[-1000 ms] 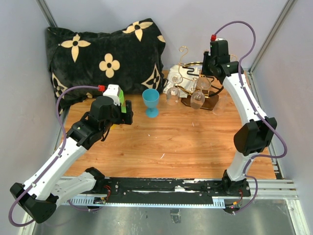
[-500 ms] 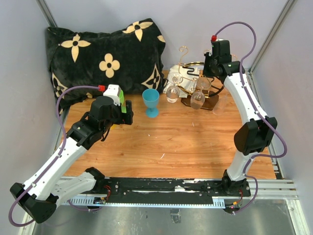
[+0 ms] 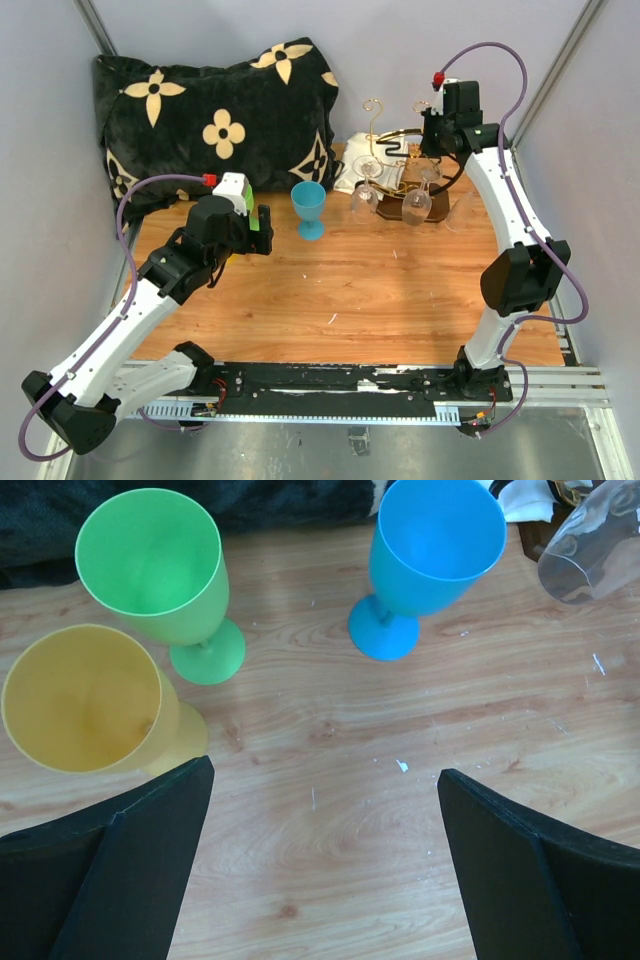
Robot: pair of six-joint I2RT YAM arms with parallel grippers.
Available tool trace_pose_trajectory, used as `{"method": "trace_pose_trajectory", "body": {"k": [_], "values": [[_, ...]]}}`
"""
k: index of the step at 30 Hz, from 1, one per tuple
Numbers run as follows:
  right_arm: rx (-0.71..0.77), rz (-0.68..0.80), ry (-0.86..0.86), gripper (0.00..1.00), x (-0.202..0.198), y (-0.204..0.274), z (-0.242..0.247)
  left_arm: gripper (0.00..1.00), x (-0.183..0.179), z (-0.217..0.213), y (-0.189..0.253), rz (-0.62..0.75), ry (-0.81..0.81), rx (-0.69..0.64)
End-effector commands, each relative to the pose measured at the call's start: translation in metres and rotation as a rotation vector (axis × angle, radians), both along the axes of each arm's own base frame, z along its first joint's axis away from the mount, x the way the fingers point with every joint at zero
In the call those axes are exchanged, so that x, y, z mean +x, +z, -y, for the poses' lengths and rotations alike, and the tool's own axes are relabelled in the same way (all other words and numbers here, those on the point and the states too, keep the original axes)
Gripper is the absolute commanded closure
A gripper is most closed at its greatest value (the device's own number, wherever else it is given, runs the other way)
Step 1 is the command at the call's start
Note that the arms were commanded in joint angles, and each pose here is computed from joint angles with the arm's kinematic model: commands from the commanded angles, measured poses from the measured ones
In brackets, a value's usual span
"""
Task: Place the wine glass upside down on the wine glass rack
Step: Adjust the wine rack at the center of the board.
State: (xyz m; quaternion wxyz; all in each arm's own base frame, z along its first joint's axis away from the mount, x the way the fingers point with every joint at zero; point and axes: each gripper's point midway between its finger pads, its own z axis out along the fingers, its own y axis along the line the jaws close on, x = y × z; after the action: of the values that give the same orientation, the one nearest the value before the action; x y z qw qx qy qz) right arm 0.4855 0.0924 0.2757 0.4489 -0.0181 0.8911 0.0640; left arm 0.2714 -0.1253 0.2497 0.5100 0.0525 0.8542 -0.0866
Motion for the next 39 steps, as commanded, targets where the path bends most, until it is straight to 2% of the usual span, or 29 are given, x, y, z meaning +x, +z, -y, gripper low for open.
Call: {"method": "trace_pose_trajectory", "body": {"k": [1,27,39], "values": [[-0.086,0.033,0.086,0.99,-0.009,0.018,0.014,0.0,0.001,0.0,-0.001,-0.002,-0.008,0.012],[-0.107,-0.046,0.361,0.99,-0.067,0.02,0.01,0.0,-0.002,0.005,0.0,-0.029,-0.021,-0.006],[-0.114,-0.026,0.337,0.99,-0.051,0.027,0.012,0.0,-0.007,0.003,0.004,-0.031,-0.016,-0.018]]}}
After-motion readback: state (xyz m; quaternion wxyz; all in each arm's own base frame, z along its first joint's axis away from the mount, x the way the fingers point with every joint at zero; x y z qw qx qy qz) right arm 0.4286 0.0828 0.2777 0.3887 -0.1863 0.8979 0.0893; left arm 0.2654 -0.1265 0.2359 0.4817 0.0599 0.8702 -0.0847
